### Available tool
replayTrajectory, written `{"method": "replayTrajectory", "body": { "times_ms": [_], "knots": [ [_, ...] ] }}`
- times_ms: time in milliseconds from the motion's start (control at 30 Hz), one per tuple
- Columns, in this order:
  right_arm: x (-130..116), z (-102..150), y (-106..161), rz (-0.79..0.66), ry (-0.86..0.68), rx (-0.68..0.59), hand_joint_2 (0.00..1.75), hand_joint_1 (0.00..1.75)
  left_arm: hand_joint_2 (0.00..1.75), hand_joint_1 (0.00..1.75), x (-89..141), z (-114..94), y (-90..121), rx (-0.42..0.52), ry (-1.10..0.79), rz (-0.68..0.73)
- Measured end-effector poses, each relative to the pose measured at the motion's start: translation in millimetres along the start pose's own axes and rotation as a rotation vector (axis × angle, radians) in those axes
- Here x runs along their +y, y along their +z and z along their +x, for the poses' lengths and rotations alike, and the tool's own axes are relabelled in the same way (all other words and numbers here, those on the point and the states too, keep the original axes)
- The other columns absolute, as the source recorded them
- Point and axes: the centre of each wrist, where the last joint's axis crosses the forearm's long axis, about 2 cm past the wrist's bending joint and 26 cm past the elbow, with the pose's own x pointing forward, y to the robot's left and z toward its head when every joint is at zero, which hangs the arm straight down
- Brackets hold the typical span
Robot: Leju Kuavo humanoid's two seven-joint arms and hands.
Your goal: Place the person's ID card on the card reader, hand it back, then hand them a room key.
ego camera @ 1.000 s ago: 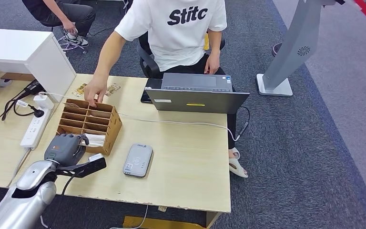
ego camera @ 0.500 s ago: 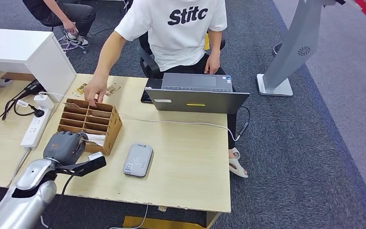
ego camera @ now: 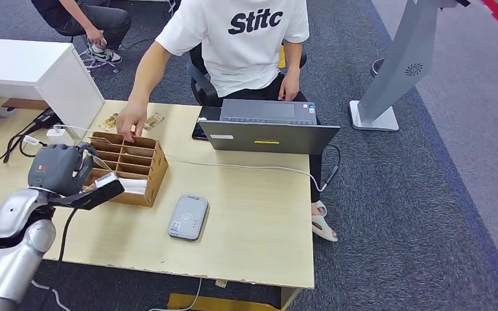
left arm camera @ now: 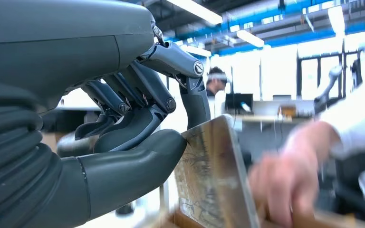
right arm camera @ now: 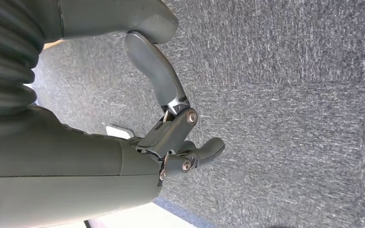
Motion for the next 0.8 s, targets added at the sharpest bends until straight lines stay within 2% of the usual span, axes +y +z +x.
{"method": "replayTrajectory", "body": {
  "times_ms": [300,433,533,800],
  "knots": [
    [-1.0,2.7,-0.3,-0.003,0.017,-0.012,1.75,0.0,1.75,1.75,91.3,-22.3,-56.9,0.057,-0.076,0.158],
    [-1.2,3.7,-0.4,-0.003,0.022,-0.015,1.75,0.0,1.75,1.75,120.8,-29.0,-74.8,0.085,-0.104,0.197],
    [-1.2,4.5,-0.4,-0.003,0.022,-0.017,1.75,0.0,1.75,1.75,130.6,-31.4,-80.4,0.093,-0.112,0.211],
    [-1.1,4.8,-0.3,-0.003,0.022,-0.017,1.75,0.0,1.75,1.75,134.4,-34.1,-83.9,0.104,-0.115,0.211]
  ]
}}
